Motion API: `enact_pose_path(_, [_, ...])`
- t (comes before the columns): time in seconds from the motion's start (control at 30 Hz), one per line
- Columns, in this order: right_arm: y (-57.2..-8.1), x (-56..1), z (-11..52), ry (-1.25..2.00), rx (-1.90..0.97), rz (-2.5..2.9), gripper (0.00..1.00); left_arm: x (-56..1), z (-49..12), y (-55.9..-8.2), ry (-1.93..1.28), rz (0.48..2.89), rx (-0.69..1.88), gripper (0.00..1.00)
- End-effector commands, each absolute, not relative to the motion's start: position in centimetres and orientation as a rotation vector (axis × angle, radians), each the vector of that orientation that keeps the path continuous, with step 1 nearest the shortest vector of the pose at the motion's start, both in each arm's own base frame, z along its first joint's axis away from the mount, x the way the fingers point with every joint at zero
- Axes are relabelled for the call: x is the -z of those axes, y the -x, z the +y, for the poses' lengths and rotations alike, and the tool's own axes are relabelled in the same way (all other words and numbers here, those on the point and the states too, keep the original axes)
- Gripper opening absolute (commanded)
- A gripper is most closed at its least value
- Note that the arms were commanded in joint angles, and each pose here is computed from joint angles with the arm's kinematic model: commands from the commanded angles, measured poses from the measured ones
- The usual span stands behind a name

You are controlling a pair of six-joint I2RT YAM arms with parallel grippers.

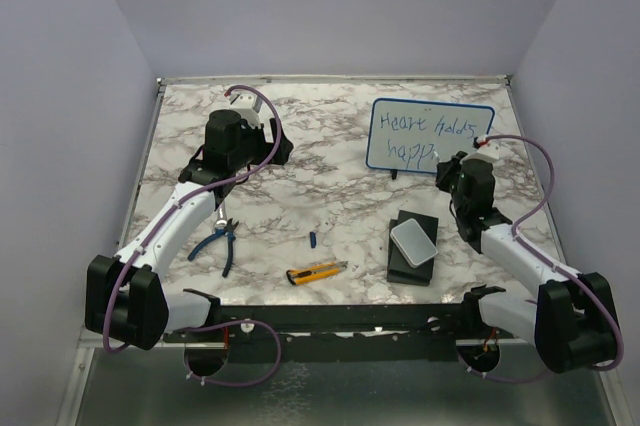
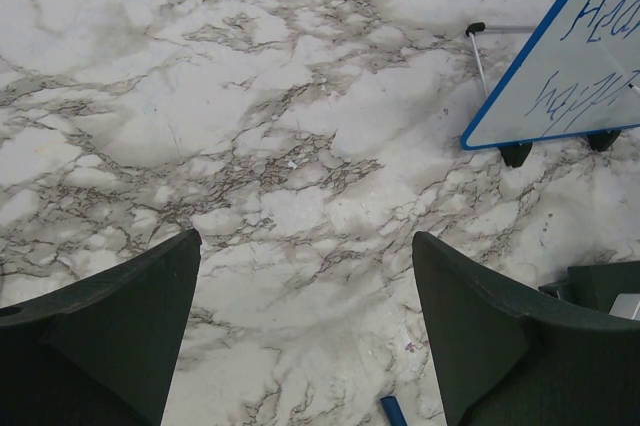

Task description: Write a sentence on the whiteboard

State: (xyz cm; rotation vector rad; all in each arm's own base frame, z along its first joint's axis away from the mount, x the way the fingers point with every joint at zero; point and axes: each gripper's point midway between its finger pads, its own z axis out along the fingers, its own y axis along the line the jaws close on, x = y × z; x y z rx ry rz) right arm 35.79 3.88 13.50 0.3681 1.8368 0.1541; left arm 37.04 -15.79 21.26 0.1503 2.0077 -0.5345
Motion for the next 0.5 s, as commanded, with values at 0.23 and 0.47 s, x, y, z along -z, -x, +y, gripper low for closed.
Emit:
enact_pose_path(0.23, [-35.5, -15.9, 3.0, -0.389, -0.136, 1.772, 0.01, -22.0, -15.4, -36.9, -0.147, 1.977, 0.527, 0.87])
enact_pose_path(0.47, [-35.2, -15.5, 2.4, -0.407, -0.099, 1.783, 0.01, -22.1, -15.4, -36.9, -0.145, 1.973, 0.527, 0.87])
